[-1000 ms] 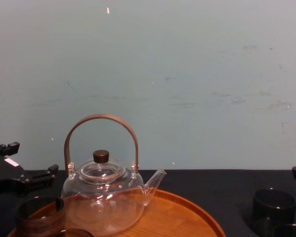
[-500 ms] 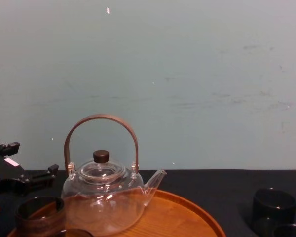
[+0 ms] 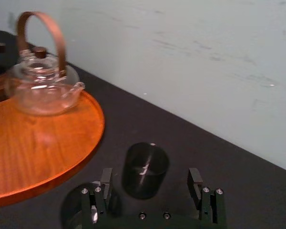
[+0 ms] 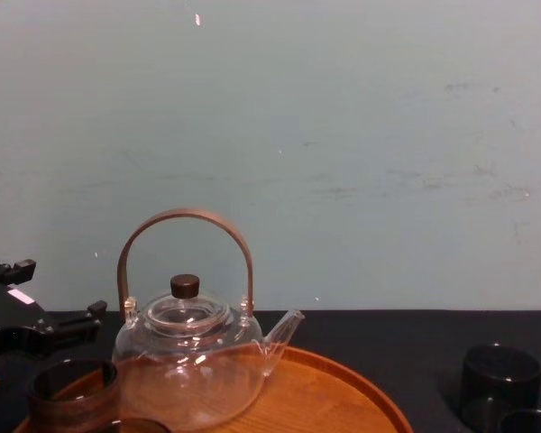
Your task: Pick up the glass from the table and place it on the tray.
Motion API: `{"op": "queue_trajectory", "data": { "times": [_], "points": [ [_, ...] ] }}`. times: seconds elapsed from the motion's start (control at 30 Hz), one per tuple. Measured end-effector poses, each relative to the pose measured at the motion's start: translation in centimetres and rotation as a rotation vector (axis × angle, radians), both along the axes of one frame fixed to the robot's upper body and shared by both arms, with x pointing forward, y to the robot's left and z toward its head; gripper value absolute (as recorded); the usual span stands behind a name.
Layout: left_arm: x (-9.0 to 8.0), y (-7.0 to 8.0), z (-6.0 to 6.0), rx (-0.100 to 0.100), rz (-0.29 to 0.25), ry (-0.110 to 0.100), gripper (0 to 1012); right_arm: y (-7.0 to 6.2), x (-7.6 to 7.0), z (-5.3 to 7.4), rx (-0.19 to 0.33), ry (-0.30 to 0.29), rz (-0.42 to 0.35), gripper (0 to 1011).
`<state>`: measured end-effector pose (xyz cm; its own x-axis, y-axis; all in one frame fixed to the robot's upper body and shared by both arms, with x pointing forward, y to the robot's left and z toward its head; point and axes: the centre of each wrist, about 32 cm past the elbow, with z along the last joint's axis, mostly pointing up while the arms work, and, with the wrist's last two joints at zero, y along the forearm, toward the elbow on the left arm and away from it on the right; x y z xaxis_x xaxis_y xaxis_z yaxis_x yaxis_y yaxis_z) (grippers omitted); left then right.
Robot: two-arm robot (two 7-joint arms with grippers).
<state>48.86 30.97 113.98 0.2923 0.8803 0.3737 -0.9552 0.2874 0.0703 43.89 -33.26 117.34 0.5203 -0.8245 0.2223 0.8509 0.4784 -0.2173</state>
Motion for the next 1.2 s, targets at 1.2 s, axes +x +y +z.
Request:
{"op": "queue_trajectory", "data": {
  "times": [1.2],
  "points": [
    [0.0, 0.0, 0.0, 0.000, 0.000, 0.000, 1001, -2.8, -1.2, 0.0, -0.061, 0.159, 0.282, 1002]
  ]
}}
